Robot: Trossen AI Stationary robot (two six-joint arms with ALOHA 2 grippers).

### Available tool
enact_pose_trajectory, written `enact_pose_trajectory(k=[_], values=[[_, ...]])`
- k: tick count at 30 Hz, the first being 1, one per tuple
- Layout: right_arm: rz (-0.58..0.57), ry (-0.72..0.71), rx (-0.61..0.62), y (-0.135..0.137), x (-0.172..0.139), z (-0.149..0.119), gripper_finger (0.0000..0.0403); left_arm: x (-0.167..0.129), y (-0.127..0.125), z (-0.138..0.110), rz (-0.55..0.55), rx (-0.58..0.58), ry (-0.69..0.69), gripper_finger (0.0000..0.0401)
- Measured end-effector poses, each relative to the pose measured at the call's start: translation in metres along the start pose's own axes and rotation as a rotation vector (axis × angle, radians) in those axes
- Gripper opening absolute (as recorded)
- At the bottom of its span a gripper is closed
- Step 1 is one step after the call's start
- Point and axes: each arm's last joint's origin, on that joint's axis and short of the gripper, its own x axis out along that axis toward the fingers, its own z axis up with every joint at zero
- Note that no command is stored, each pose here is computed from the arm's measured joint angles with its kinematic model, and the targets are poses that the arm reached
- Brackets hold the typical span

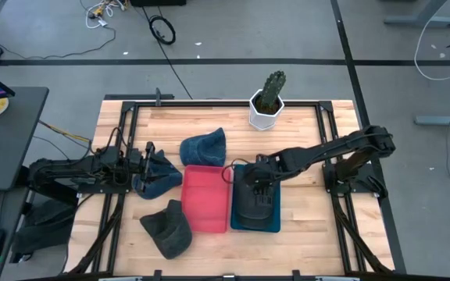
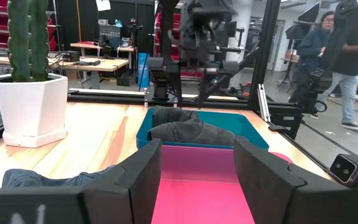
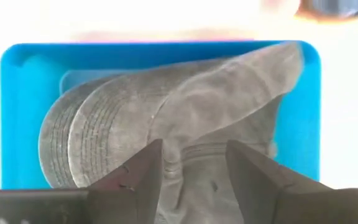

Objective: Pick & Place hat
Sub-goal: Put the black cap in the blue bin

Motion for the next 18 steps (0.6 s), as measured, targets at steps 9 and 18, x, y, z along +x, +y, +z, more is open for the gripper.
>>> enact_pose_trajectory(k=[9,18], values=[[-0.007,-0.125,-0.05,-0.023,-0.035,0.002,0.0178,0.0,0.0,0.0,0.0,0.0,0.0,0.0204],[-0.05,-0.45,-0.144,-0.046,-0.103,-0.01,0.015,0.0,0.0,0.0,0.0,0.0,0.0,0.0204]])
